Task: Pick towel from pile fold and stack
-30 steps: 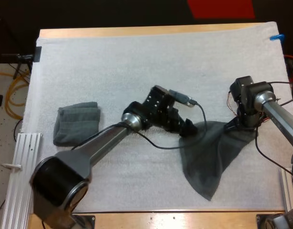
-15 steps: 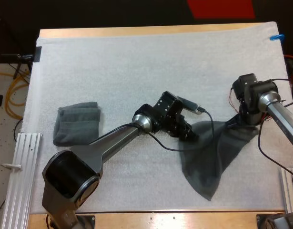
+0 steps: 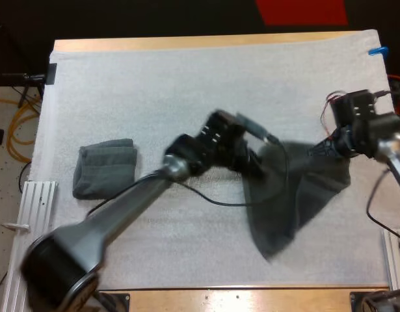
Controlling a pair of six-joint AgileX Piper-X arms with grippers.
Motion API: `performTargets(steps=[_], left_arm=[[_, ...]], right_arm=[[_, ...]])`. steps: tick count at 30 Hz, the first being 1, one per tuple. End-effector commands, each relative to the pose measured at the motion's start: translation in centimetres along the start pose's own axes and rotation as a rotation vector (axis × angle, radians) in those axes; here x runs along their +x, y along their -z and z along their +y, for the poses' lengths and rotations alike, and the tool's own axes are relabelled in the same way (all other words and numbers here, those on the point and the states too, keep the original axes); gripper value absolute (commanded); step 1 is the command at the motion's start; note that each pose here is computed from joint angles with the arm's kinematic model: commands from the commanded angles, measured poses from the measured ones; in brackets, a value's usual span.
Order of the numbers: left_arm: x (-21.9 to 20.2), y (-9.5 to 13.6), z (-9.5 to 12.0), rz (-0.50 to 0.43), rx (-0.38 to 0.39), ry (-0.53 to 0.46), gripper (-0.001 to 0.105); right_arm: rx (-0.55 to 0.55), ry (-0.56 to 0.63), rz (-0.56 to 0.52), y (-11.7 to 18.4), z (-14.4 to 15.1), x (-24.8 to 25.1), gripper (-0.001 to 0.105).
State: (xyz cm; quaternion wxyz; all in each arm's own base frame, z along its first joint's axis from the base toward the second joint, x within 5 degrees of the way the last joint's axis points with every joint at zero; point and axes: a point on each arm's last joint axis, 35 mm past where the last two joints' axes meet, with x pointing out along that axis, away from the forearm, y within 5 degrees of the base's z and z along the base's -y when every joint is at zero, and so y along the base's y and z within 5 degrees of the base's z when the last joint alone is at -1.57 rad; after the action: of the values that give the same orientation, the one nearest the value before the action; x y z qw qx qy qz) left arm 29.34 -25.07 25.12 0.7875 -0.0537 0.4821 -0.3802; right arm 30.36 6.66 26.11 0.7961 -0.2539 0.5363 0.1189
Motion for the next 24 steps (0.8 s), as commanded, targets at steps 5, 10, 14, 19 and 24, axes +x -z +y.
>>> performTargets(steps=[5, 10, 14, 19, 24], left_arm=[[-8.4, -2.4, -2.5, -0.168, 0.093, -0.046, 0.000], [-13.9, -2.0, -4.8, -0.237, 0.159, -0.055, 0.000], [-16.5, -0.8, -5.3, -0.243, 0.151, -0.106, 0.000], [-19.6, 1.3, -5.8, -0.213, 0.132, -0.182, 0.000], [-20.8, 3.7, -7.4, -0.128, 0.157, -0.190, 0.000]], right_arm=[[-0.016, 0.046, -0.294, 0.8, 0.7, -8.7, 0.000], [-0.020, 0.024, -0.515, 2.9, 3.0, -15.3, 0.000], [-0.007, 0.003, -0.577, 4.3, 4.1, -17.6, 0.000], [-0.049, -0.074, -0.544, 6.1, 5.8, -18.7, 0.000], [-0.075, -0.149, -0.515, 7.7, 7.3, -19.6, 0.000]])
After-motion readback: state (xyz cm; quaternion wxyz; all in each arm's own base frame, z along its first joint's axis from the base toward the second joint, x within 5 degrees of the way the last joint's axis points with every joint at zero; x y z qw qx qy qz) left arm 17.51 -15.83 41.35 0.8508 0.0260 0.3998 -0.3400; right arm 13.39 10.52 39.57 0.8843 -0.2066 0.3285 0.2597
